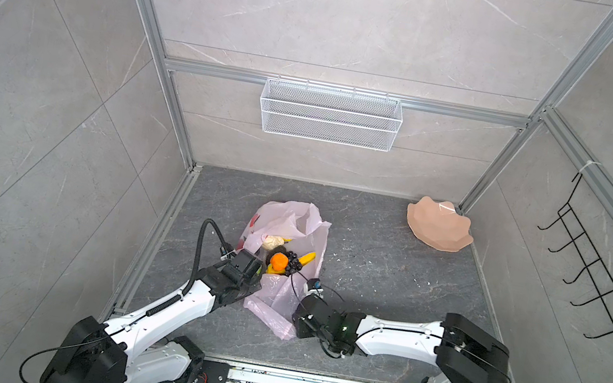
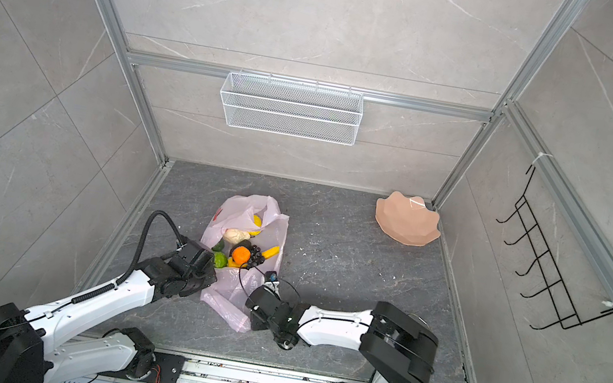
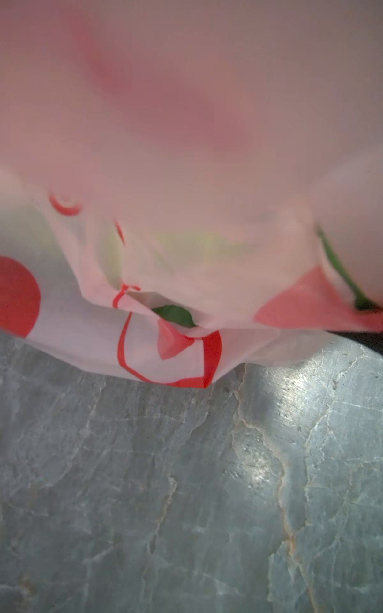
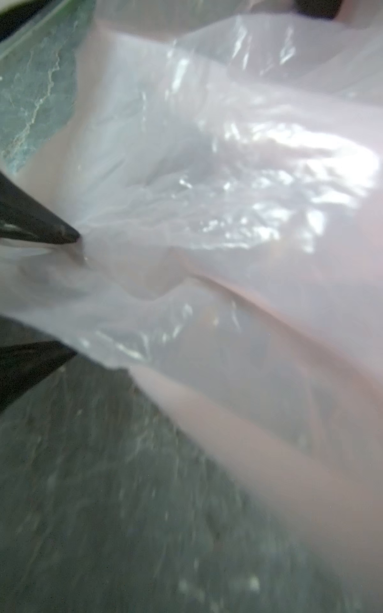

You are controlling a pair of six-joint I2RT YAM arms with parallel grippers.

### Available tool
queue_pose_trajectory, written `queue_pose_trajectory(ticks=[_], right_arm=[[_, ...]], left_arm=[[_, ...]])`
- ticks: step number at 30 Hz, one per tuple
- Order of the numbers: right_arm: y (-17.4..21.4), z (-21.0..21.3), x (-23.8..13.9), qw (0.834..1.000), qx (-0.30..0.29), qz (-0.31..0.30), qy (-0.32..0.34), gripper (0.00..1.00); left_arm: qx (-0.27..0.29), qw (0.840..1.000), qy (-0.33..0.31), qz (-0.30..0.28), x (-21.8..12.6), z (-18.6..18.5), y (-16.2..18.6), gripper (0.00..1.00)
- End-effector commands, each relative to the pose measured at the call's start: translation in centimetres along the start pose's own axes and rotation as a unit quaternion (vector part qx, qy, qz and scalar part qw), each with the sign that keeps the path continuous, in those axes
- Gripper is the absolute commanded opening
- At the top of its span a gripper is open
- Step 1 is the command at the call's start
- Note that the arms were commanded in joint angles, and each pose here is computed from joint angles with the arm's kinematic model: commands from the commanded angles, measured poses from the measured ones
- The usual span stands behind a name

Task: Take the fake fruits out of the plastic bag

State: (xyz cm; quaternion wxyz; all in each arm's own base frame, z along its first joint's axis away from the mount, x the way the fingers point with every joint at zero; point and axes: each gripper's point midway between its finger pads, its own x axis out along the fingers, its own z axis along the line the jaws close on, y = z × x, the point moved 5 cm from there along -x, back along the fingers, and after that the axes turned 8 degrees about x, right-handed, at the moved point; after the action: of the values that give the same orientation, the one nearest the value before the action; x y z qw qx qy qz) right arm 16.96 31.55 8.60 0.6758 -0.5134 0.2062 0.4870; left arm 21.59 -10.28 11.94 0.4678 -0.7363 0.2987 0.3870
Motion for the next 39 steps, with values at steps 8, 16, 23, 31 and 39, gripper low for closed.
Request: queue_pose_trajectory(ticks=[8, 16, 23, 31, 39], right_arm=[[-8.5, 3.8, -8.2, 0.994, -0.056, -0.091, -0.026, 0.64], [-8.9, 4.5, -6.3, 0.997, -0.044, -0.067, -0.017, 0.72], [-6.5, 2.6, -8.6, 0.993, -0.031, -0.069, -0.086, 0.87], [-8.9, 4.9, -11.6, 0.989, -0.062, -0.085, -0.101, 0.78], [-10.1, 8.0, -3.5, 0.992, -0.104, -0.016, -0.067, 0.78]], left_arm=[[0.071, 0.995, 0.022, -0.060, -0.6, -1.6, -2.6, 0.00], [0.071, 0.995, -0.005, -0.065, 0.0, -0.3, -2.1, 0.00], [0.094, 0.993, -0.009, -0.066, 0.9, -0.6, -2.2, 0.00], [0.121, 0.990, 0.005, -0.074, 1.1, -1.6, -2.4, 0.00], [0.095, 0.993, 0.023, -0.070, 0.7, -1.0, -1.4, 0.04]])
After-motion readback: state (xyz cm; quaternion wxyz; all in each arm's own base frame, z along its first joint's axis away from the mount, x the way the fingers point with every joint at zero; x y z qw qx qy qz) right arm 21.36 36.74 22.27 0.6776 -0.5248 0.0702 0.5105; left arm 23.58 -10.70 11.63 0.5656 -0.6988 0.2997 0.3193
